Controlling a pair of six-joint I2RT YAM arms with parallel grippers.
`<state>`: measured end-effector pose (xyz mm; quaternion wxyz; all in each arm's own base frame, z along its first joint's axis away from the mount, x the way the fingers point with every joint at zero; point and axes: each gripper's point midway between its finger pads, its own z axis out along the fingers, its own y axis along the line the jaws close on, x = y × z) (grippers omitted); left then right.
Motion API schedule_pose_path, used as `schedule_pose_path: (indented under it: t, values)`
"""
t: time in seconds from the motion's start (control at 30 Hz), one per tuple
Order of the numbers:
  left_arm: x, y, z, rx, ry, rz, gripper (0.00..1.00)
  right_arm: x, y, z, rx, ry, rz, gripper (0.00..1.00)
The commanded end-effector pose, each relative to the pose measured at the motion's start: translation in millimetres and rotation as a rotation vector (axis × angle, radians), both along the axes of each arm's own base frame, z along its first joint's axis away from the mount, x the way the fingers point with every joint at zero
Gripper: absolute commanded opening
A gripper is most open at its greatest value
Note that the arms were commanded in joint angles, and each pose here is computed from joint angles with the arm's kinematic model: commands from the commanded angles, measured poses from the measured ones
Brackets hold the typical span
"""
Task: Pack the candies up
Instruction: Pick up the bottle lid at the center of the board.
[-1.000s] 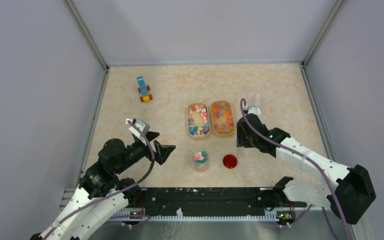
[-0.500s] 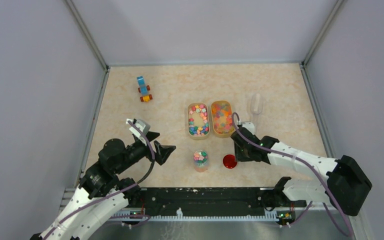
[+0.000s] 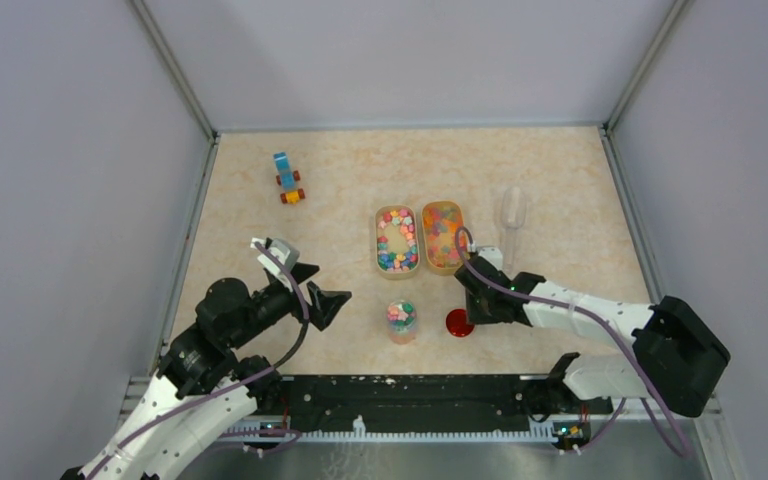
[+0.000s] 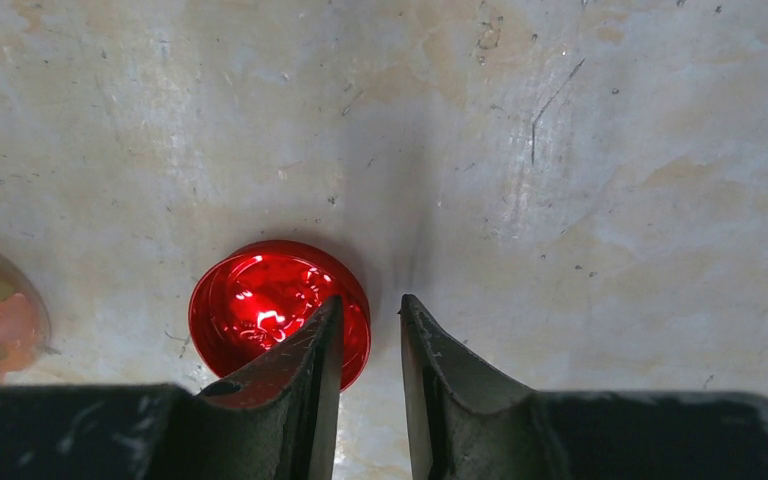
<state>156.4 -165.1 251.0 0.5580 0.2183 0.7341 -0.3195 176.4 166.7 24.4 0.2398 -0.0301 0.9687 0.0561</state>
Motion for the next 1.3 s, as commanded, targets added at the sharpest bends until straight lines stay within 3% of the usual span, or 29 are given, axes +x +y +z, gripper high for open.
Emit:
schedule_pose_path:
  t: [0.0,0.33,0.47,0.9,1.27]
  values:
    - [0.4,-1.9,11.6,-0.023,-0.048,-0.012,0.99,-0.4,4.4,-4.5,0.005,-0.004,0.003,0.26]
    - [2.2,-1.0,10.5,-0.019,-0.044,-0.001,0.99,-5.1,1.0,-11.5,-0.039,0.011,0.020,0.13]
    - [3.6,-0.9,9.0,-0.016,-0.036,0.006,0.99,-5.8,1.6,-10.9,-0.051,0.009,0.033,0.00]
    - [6.9,-12.4,5.3,0.001,0.034,-0.023,0.99,3.1,4.9,56.6,0.042,-0.142,0.078,0.00]
    - [-15.3,-56.4,27.0,-0.156,0.213,-0.232,0.99,12.8,32.3,158.4,0.182,-0.281,0.225,0.00]
